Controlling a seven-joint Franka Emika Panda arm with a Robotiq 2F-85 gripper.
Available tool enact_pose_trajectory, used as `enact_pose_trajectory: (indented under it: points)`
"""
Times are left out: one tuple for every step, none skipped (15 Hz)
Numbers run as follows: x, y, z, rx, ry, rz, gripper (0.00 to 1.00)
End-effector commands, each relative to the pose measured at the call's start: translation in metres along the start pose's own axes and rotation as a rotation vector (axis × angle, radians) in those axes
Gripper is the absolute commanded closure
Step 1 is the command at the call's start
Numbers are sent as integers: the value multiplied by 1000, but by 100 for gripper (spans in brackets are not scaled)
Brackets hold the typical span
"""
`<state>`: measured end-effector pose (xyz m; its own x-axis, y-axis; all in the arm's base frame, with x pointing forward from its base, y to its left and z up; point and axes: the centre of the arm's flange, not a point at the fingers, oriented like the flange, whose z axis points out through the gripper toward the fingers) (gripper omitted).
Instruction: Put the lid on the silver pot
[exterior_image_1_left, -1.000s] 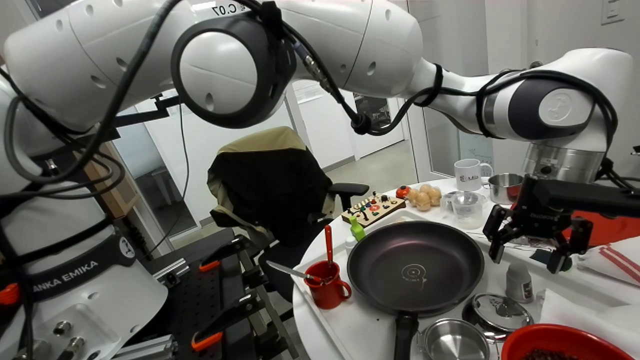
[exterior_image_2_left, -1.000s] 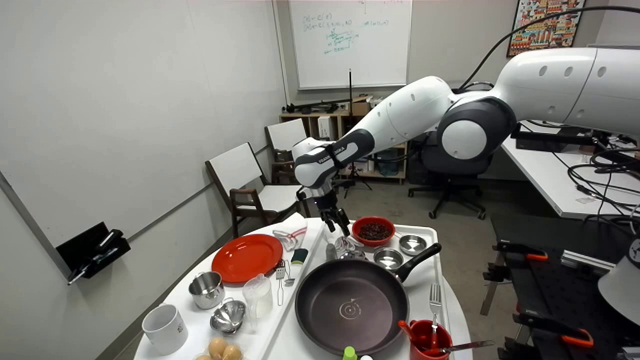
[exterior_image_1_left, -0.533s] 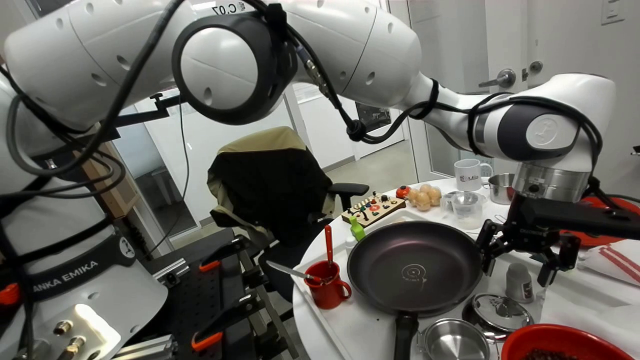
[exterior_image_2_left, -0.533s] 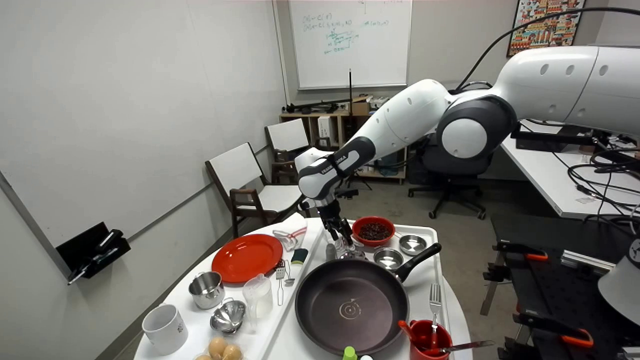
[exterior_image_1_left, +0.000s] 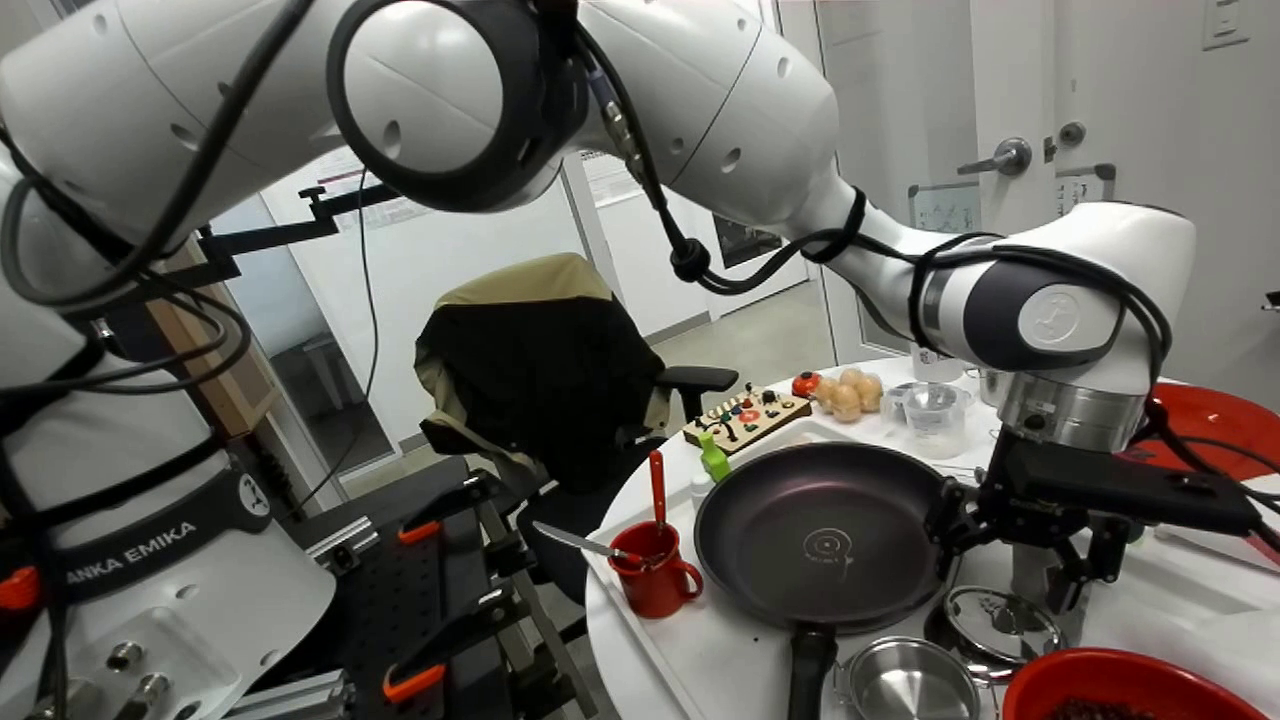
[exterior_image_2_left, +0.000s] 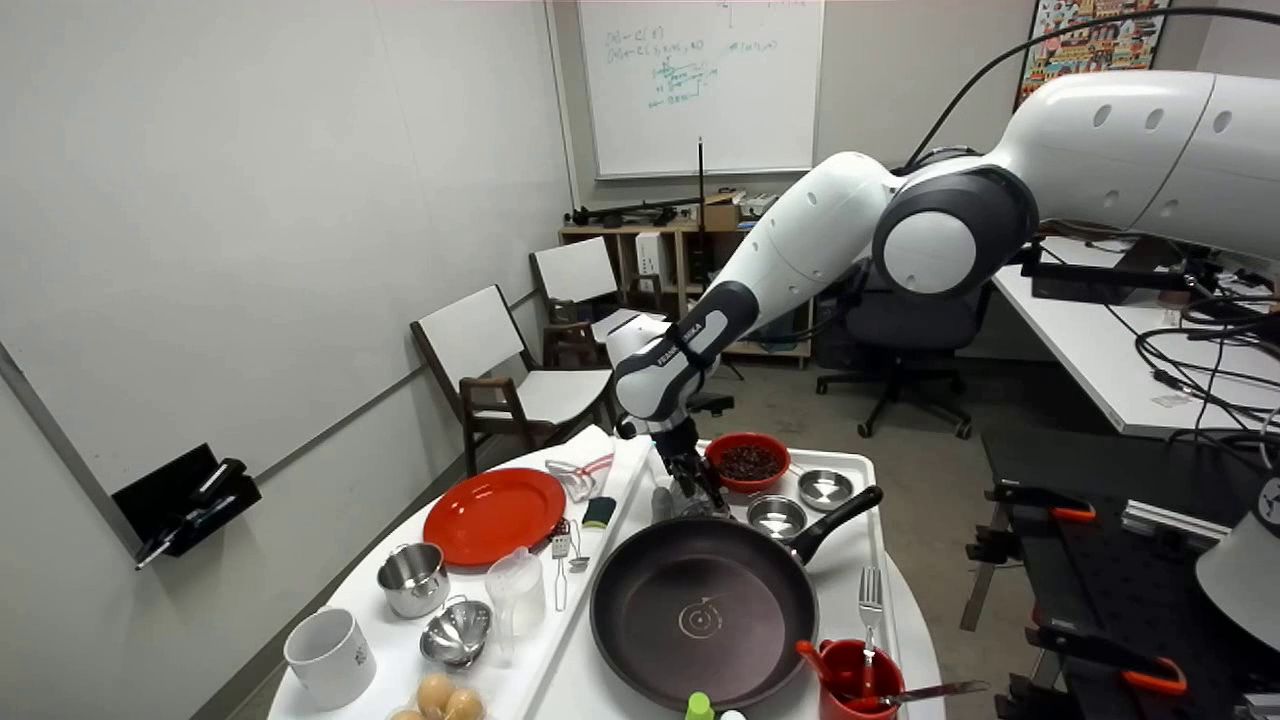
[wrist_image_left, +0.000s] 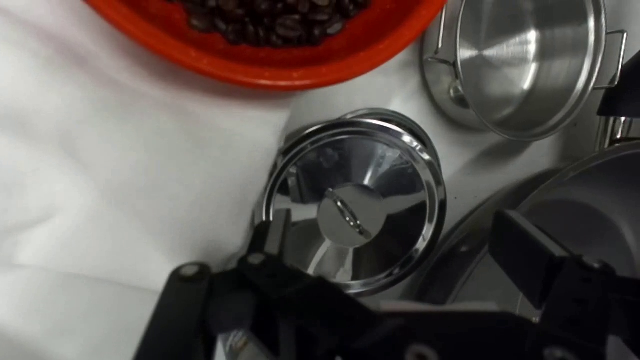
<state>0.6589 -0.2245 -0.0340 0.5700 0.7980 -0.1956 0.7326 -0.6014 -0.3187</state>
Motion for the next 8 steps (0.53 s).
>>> enact_pose_trajectory:
  points:
    - [-13, -38, -2, -2, -25, 18, 0]
    - [-13, -38, -1, 0, -26, 20, 0]
    - [-14, -38, -1, 4, -25, 23, 0]
    - [-15, -37, 0, 5, -27, 26, 0]
    - [-16, -36, 1, 9, -30, 25, 0]
    - [-16, -35, 2, 13, -33, 24, 0]
    - [-17, -33, 3, 16, -37, 19, 0]
    - [-17, -31, 5, 21, -42, 13, 0]
